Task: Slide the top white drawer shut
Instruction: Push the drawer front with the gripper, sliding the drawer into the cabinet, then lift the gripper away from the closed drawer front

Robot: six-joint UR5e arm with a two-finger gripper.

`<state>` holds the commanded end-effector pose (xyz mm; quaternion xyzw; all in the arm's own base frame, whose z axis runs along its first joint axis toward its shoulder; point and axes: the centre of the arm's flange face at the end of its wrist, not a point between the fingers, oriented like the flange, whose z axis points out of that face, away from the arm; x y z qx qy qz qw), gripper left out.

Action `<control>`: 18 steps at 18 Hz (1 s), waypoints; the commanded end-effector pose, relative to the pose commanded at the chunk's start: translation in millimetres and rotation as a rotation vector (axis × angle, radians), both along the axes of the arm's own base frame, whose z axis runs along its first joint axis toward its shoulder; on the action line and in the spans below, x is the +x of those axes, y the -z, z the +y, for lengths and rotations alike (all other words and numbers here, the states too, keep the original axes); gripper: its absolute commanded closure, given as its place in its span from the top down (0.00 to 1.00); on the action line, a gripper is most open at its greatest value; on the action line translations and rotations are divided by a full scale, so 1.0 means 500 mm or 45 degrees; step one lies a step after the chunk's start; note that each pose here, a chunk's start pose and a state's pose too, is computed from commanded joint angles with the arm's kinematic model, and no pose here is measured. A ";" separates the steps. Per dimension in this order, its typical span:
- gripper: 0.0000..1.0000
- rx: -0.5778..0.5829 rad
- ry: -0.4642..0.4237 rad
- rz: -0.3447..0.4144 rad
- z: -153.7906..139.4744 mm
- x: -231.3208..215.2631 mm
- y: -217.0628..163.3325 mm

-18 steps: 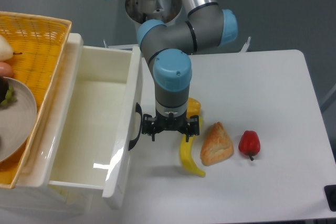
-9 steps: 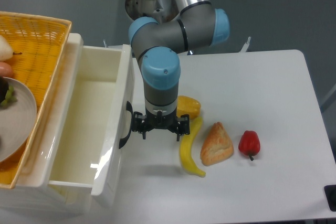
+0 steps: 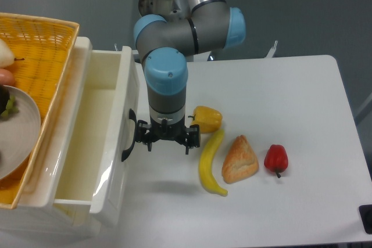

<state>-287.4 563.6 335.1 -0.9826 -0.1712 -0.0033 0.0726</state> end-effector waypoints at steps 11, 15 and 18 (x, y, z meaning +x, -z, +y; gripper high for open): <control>1.00 0.006 0.063 0.001 0.028 0.065 -0.006; 1.00 0.005 0.059 -0.001 0.034 0.084 -0.008; 1.00 0.001 0.070 0.001 0.039 0.093 -0.005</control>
